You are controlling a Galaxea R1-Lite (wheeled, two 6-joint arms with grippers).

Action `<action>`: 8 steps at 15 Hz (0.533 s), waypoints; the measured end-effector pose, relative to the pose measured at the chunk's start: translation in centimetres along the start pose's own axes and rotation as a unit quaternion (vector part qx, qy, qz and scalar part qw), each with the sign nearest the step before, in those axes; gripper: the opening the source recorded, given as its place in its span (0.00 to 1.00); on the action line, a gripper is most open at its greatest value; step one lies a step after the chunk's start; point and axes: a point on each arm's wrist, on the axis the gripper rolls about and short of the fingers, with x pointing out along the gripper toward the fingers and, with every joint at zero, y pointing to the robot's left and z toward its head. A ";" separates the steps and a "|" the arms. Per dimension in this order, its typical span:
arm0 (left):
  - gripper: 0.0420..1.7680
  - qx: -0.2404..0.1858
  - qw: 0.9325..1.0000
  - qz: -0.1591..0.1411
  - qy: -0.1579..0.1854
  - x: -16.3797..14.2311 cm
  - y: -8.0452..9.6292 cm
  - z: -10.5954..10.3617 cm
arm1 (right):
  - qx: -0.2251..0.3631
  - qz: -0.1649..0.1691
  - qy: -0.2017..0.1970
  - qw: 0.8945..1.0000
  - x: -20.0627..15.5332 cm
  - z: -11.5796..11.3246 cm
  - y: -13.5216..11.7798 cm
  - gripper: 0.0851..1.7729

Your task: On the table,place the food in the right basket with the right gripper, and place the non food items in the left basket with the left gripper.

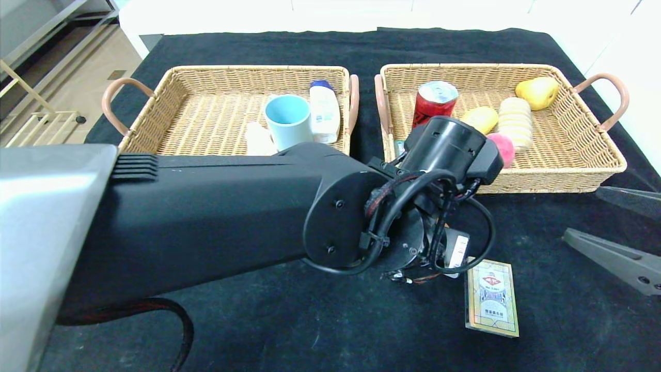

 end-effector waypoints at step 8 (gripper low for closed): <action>0.64 0.003 1.000 0.003 0.006 0.2 0.0 -0.2 | 0.001 0.001 0.002 1.000 0.1 -0.1 0.0 0.96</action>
